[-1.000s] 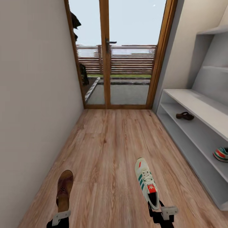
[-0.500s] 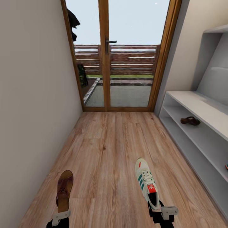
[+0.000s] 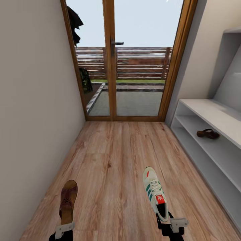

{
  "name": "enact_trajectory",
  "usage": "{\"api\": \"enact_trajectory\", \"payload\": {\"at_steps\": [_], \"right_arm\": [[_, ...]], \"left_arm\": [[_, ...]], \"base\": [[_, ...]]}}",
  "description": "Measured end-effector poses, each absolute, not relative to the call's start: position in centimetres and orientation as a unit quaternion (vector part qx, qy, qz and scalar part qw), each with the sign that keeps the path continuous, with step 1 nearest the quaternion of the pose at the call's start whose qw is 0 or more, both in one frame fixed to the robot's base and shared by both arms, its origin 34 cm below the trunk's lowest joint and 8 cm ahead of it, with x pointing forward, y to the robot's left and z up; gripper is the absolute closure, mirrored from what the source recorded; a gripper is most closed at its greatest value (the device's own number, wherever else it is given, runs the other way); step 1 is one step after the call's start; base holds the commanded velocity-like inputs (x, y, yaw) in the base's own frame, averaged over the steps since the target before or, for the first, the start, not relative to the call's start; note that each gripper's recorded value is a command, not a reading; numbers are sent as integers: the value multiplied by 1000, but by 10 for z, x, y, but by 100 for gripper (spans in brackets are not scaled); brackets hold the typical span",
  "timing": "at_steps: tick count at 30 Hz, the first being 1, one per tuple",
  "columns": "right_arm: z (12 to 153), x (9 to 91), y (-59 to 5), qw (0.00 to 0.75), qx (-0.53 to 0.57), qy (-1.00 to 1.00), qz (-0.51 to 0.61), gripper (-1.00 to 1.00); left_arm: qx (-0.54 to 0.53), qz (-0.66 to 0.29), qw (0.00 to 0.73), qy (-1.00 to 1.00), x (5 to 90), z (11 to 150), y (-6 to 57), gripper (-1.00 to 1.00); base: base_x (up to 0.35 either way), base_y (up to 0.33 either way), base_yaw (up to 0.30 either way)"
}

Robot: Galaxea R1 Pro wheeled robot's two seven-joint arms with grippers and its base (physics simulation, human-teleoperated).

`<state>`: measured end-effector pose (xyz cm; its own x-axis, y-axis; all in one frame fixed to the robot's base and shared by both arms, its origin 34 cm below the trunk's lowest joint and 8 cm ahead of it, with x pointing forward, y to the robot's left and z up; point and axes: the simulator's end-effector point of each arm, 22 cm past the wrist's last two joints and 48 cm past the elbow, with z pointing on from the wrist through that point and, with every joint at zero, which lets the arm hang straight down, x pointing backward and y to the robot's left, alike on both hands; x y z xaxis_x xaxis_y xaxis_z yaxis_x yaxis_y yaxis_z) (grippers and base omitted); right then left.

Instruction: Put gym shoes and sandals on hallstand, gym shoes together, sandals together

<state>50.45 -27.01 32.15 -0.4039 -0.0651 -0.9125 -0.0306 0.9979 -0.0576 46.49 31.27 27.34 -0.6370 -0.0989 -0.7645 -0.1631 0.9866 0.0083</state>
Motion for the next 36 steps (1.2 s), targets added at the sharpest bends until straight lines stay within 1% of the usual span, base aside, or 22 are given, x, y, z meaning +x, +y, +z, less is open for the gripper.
{"api": "enact_trajectory", "payload": {"at_steps": [15,19,27,36], "right_arm": [[322,504,-270,545,-29,838,-16,100],[322,504,-270,545,-29,838,-16,100],[321,504,-271,545,-28,838,-16,100],[321,504,-270,544,-29,838,-16,100]], "left_arm": [[-72,38,420,904,465,273,313,100],[-72,38,420,904,465,273,313,100],[-72,38,420,904,465,273,313,100],[-73,38,420,904,465,273,313,100]], "base": [[339,0,-1],[339,0,-74],[338,32,-230],[308,155,-261]]}}
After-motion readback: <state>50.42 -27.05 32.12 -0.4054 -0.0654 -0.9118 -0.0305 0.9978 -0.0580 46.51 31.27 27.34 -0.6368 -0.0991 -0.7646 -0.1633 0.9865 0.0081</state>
